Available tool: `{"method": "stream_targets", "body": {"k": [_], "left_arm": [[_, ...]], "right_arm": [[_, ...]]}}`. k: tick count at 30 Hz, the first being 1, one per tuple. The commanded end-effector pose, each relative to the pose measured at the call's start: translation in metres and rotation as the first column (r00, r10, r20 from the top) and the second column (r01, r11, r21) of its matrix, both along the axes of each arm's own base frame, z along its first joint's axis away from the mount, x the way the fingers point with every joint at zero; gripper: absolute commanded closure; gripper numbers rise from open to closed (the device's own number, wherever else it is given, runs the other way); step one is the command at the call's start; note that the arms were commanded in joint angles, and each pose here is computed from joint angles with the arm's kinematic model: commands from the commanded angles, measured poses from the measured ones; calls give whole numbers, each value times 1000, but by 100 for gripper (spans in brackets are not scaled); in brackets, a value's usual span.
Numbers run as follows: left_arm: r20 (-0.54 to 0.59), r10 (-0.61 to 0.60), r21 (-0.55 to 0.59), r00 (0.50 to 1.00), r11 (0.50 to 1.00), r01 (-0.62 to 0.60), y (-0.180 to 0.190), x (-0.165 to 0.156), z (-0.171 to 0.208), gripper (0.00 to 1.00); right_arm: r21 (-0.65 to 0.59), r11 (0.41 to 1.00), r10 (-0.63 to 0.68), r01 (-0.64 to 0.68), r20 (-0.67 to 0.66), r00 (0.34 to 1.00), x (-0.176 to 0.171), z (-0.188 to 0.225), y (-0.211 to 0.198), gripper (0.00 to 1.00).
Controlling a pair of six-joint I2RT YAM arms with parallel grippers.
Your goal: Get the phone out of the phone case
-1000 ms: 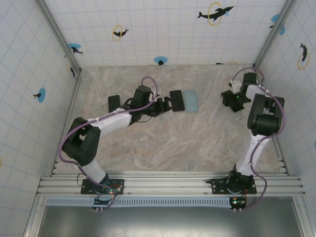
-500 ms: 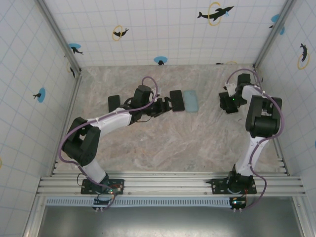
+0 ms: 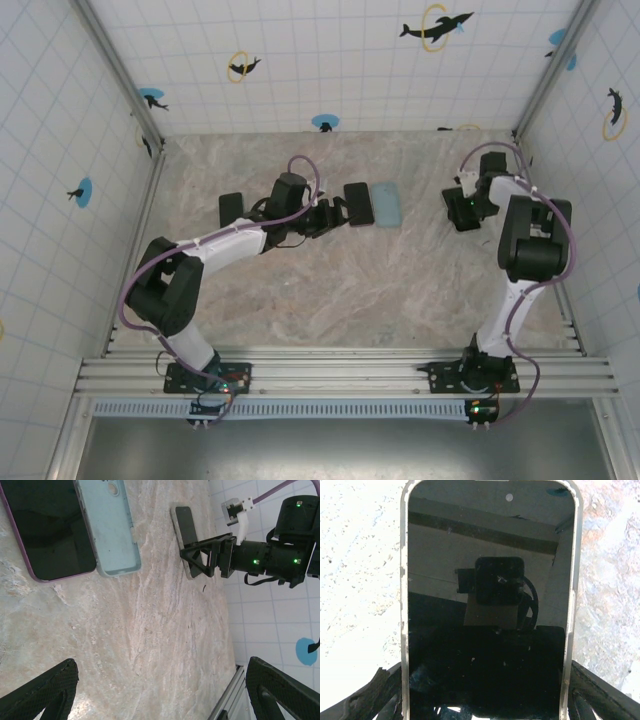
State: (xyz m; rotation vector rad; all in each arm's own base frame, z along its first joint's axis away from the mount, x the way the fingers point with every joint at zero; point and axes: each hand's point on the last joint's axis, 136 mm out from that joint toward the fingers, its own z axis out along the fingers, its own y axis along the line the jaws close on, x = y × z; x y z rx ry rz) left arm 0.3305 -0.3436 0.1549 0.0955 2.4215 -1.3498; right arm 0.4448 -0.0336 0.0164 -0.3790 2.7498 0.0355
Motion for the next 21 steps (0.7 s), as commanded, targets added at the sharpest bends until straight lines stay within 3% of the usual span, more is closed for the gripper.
{"method": "stream_targets", "body": {"k": [1, 13, 21], "left_arm": [[30, -20, -13, 999, 1000, 20, -6, 7, 10, 12], [48, -8, -43, 999, 999, 10, -15, 15, 18, 13], [88, -2, -54, 996, 999, 6, -38, 29, 26, 15]], "right_arm": [[11, 999, -33, 33, -35, 999, -18, 2, 0, 43], [329, 938, -158, 111, 120, 980, -21, 50, 14, 48], [636, 771, -171, -27, 248, 954, -33, 99, 62, 49]]}}
